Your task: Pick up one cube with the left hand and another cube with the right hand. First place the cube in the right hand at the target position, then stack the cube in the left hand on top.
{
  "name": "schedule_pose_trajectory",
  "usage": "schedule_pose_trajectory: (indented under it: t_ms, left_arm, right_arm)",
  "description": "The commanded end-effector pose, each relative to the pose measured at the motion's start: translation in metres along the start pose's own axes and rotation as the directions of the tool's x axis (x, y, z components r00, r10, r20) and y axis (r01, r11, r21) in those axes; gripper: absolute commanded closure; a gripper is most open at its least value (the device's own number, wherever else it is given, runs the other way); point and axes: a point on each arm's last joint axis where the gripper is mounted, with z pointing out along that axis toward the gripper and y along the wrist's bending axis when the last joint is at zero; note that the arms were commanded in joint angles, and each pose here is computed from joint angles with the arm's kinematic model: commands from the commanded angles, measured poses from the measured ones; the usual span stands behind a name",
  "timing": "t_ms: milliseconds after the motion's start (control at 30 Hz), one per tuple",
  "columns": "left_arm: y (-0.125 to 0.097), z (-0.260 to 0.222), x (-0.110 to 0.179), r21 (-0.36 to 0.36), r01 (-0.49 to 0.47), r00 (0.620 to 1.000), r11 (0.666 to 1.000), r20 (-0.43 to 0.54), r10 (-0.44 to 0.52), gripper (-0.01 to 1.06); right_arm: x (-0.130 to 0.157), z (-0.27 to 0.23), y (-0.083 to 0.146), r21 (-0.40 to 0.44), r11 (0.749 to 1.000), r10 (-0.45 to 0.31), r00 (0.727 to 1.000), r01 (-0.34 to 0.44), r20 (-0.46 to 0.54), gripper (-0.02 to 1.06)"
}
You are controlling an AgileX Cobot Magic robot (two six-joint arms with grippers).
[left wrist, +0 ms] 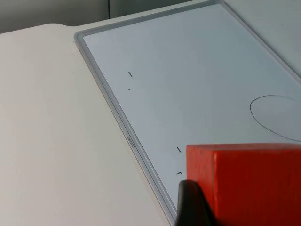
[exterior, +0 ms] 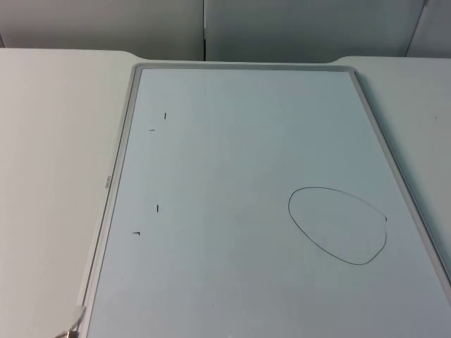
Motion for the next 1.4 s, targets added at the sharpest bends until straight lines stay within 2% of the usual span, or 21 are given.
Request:
schedule_pose_trajectory:
  t_ms: [0, 100, 367, 500, 633, 667, 733, 867, 967, 1100, 1367]
  left_arm:
    - [-0.001, -0.001, 0.001, 0.008, -0.001, 1.0, 1.0, 0.009, 0.001, 0.71]
    - [-0.001, -0.001, 0.001, 0.008, -0.001, 1.0, 1.0, 0.009, 0.001, 0.71]
    - [-0.001, -0.001, 0.001, 0.011, 0.001, 1.0, 1.0, 0.007, -0.001, 0.71]
    - [-0.001, -0.001, 0.001, 0.011, 0.001, 1.0, 1.0, 0.004, -0.001, 0.71]
    - [-0.002, -0.001, 0.001, 0.014, 0.004, 1.0, 1.0, 0.005, -0.004, 0.71]
    - [-0.002, -0.001, 0.001, 0.014, 0.004, 1.0, 1.0, 0.005, -0.004, 0.71]
    - [-0.002, -0.001, 0.001, 0.014, 0.004, 1.0, 1.0, 0.005, -0.004, 0.71]
    - [-0.002, -0.001, 0.001, 0.014, 0.004, 1.0, 1.0, 0.005, -0.004, 0.71]
    - [-0.002, -0.001, 0.001, 0.014, 0.004, 1.0, 1.0, 0.007, -0.004, 0.71]
    - [-0.002, -0.001, 0.001, 0.014, 0.004, 1.0, 1.0, 0.007, -0.004, 0.71]
    - [-0.002, -0.001, 0.001, 0.014, 0.004, 1.0, 1.0, 0.007, -0.004, 0.71]
  right_arm:
    - [0.015, 0.007, 0.002, 0.01, 0.999, 0.045, 0.999, -0.045, 0.009, 1.05]
    - [0.049, 0.032, 0.011, 0.002, 0.995, 0.1, 0.993, -0.101, -0.065, 1.05]
    - [0.077, 0.068, 0.02, -0.002, 0.988, 0.156, 0.983, -0.157, -0.098, 1.05]
    - [0.083, 0.077, 0.008, 0.035, 0.977, 0.213, 0.971, -0.211, -0.105, 1.05]
    - [0.09, 0.095, -0.024, 0.125, 0.943, 0.323, 0.938, -0.307, -0.13, 1.05]
    - [0.09, 0.095, -0.024, 0.125, 0.943, 0.323, 0.938, -0.307, -0.13, 1.05]
    - [0.093, 0.116, -0.036, 0.148, 0.933, 0.352, 0.918, -0.328, -0.181, 1.05]
    - [0.093, 0.148, -0.035, 0.128, 0.935, 0.352, 0.905, -0.33, -0.237, 1.05]
    - [0.093, 0.171, -0.033, 0.112, 0.939, 0.343, 0.905, -0.325, -0.251, 1.05]
    - [0.103, 0.222, -0.03, 0.099, 0.932, 0.362, 0.879, -0.349, -0.311, 1.05]
    - [0.113, 0.269, -0.027, 0.095, 0.924, 0.379, 0.861, -0.37, -0.34, 1.05]
